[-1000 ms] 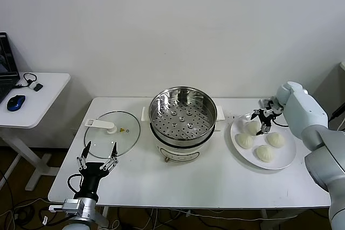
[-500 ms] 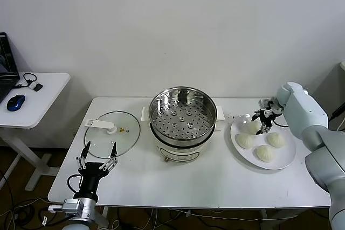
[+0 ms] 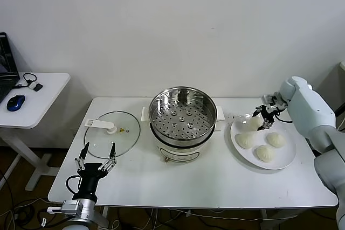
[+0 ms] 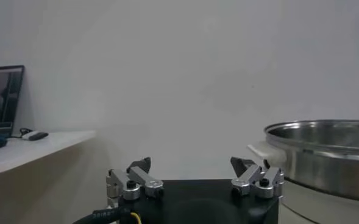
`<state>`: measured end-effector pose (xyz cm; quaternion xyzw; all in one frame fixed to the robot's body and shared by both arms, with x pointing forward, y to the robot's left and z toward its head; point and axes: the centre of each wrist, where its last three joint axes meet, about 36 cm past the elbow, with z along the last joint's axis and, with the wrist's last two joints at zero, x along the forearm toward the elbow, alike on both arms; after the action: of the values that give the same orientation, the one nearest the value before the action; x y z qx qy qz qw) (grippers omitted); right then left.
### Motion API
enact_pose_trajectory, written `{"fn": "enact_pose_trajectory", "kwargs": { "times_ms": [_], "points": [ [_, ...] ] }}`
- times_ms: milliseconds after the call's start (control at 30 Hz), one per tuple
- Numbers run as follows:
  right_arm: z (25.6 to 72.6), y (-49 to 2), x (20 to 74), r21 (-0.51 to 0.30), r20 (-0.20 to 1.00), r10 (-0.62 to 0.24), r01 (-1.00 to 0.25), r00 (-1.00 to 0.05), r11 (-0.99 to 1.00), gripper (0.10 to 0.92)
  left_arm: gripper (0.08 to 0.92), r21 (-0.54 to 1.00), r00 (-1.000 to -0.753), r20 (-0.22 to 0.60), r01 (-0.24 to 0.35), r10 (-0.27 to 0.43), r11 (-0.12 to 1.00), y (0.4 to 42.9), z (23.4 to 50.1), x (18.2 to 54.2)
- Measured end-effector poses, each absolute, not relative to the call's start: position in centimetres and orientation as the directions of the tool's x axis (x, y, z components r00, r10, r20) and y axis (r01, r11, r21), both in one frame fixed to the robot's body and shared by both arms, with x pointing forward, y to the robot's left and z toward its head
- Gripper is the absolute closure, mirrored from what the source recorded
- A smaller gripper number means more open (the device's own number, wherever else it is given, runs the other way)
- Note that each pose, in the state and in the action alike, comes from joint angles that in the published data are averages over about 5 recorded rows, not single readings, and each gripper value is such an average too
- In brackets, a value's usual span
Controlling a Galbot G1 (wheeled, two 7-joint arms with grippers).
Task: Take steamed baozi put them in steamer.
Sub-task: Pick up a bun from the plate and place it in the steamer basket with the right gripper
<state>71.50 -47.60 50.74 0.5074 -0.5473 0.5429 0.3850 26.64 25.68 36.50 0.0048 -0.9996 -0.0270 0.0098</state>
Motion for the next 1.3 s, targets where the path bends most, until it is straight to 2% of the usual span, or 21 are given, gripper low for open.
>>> {"fn": "enact_pose_trajectory", "kwargs": {
  "times_ms": [367, 767, 1000, 1300],
  "points": [
    [60.1, -45.2, 71.3, -0.297, 0.951, -0.16, -0.924, -0.264, -0.24, 0.339, 0.177, 0.058, -1.0, 0.016, -0.007, -0.008, 0.998, 25.5, 36.6, 26.7],
    [68.4, -35.9, 71.1, -0.332, 0.942, -0.209, -0.824, -0.263, -0.46, 0.345, 0.177, 0.058, -1.0, 0.005, -0.003, -0.003, 0.998, 25.2, 37.0, 26.7],
    [70.4, -29.3, 71.8, -0.308, 0.951, -0.199, -0.749, -0.236, -0.587, 0.349, 0.177, 0.06, -1.0, -0.006, -0.009, -0.009, 0.998, 25.4, 37.4, 26.7],
    [70.0, -20.6, 73.4, -0.262, 0.965, -0.175, -0.641, -0.198, -0.721, 0.347, 0.177, 0.054, -1.0, -0.014, -0.018, -0.017, 0.998, 25.6, 37.6, 26.8]
  ]
}}
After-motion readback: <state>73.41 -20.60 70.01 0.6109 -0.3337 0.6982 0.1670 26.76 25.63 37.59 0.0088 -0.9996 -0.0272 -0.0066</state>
